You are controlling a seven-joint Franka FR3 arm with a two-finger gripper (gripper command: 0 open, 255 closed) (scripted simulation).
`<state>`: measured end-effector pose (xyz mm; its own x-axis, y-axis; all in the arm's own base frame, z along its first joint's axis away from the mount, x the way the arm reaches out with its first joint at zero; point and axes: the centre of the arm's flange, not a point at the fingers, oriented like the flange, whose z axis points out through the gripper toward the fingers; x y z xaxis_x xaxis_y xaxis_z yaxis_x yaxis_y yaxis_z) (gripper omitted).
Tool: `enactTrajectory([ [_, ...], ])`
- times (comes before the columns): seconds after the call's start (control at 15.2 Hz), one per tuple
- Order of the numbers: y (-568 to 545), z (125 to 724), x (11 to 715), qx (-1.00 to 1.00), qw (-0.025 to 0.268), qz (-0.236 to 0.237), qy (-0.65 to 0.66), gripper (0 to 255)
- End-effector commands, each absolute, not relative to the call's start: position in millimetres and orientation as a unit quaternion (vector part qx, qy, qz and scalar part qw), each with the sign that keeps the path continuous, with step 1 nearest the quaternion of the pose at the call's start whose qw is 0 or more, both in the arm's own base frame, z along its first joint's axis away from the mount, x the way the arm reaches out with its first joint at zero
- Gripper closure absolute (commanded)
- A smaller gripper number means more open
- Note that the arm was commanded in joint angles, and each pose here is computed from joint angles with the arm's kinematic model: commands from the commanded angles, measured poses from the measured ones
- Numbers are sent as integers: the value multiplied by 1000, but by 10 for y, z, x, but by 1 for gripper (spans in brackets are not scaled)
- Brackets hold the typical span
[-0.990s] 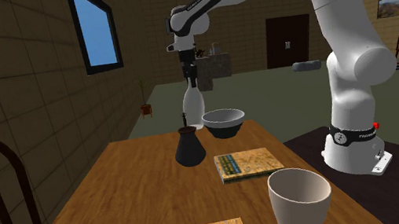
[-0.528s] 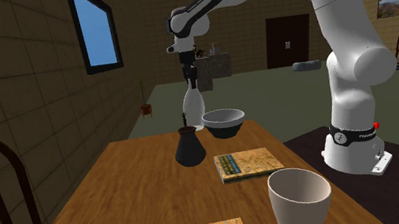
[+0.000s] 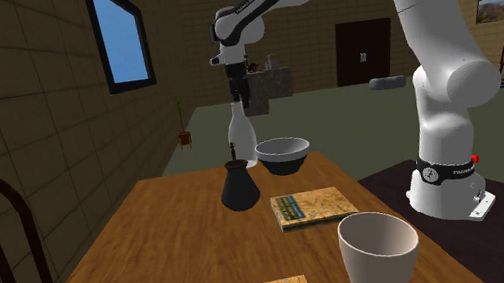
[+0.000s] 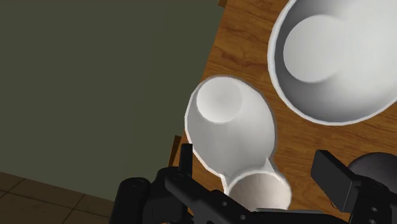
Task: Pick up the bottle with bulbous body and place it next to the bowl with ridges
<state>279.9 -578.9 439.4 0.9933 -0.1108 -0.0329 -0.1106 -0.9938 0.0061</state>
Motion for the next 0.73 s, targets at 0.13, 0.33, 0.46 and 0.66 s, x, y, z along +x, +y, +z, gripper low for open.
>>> enactTrajectory([
  [0.13, -5782, 4826, 2818, 998, 2, -17, -55, 0],
  [0.33, -5782, 4826, 2818, 998, 2, -17, -55, 0],
  [0.46, -5782, 4826, 2818, 998, 2, -17, -55, 0],
  [0.66, -5782, 4826, 2818, 998, 2, -17, -55, 0],
])
